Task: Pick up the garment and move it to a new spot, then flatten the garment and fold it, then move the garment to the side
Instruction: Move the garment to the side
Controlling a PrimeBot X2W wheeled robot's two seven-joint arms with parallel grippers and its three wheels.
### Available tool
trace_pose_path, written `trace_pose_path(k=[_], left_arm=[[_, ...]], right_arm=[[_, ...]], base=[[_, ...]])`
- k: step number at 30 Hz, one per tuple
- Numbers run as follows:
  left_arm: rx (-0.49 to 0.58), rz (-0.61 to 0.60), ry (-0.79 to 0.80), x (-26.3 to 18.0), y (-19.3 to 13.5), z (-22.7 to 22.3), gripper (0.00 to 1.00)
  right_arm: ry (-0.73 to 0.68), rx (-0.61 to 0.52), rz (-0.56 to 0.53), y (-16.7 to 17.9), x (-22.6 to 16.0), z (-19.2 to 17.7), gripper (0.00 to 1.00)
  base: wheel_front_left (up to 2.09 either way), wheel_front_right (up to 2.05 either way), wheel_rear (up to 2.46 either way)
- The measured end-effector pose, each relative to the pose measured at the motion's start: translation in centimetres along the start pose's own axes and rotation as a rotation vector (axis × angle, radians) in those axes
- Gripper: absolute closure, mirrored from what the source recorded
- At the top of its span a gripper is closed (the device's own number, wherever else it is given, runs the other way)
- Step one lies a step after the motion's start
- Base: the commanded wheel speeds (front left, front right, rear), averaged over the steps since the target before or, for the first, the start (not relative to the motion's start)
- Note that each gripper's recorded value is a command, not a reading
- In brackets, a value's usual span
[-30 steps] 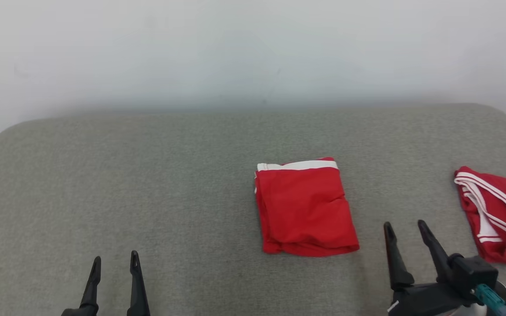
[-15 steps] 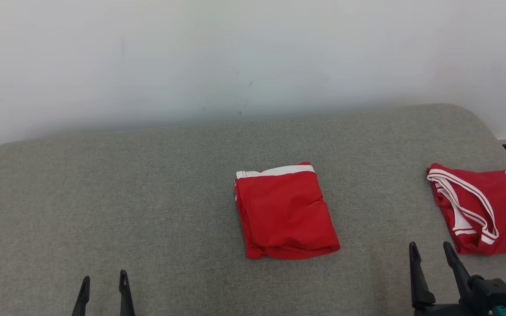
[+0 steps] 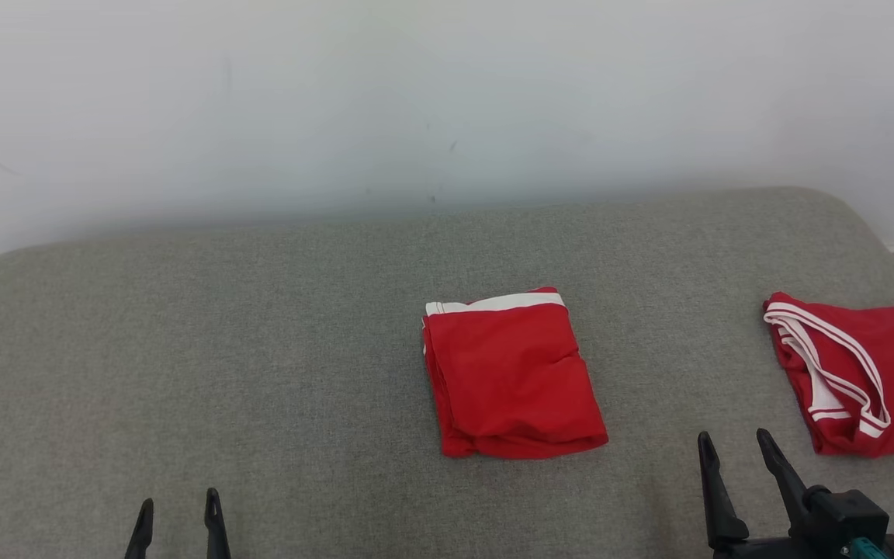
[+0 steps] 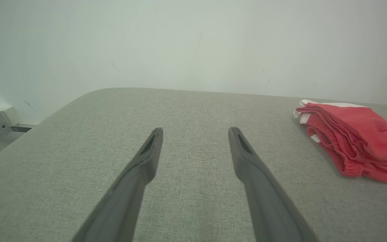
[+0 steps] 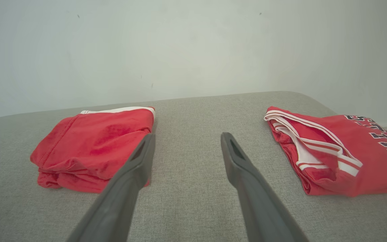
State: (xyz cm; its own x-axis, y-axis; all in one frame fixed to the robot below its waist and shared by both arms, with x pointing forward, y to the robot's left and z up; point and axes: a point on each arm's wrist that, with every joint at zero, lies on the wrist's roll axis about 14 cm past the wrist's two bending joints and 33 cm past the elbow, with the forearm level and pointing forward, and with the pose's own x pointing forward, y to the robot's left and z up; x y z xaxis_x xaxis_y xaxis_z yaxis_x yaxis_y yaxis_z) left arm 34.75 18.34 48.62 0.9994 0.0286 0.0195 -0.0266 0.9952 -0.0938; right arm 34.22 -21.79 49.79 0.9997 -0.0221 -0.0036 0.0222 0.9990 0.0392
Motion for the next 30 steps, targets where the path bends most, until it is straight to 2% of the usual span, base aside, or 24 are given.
trace_pose_path(k=[26,30], left_arm=[[0.01,0.004,0.007,-0.1,0.1,-0.2,0.0],[0.01,0.001,0.01,0.0,0.0,-0.3,0.0]], right_arm=[[0.003,-0.018,0.039,0.9,1.1,0.5,0.0],[0.026,-0.028,0.054,1.0,2.7,1.7,0.0]], base=[[0.0,0.0,0.0],[0.0,0.0,0.0]])
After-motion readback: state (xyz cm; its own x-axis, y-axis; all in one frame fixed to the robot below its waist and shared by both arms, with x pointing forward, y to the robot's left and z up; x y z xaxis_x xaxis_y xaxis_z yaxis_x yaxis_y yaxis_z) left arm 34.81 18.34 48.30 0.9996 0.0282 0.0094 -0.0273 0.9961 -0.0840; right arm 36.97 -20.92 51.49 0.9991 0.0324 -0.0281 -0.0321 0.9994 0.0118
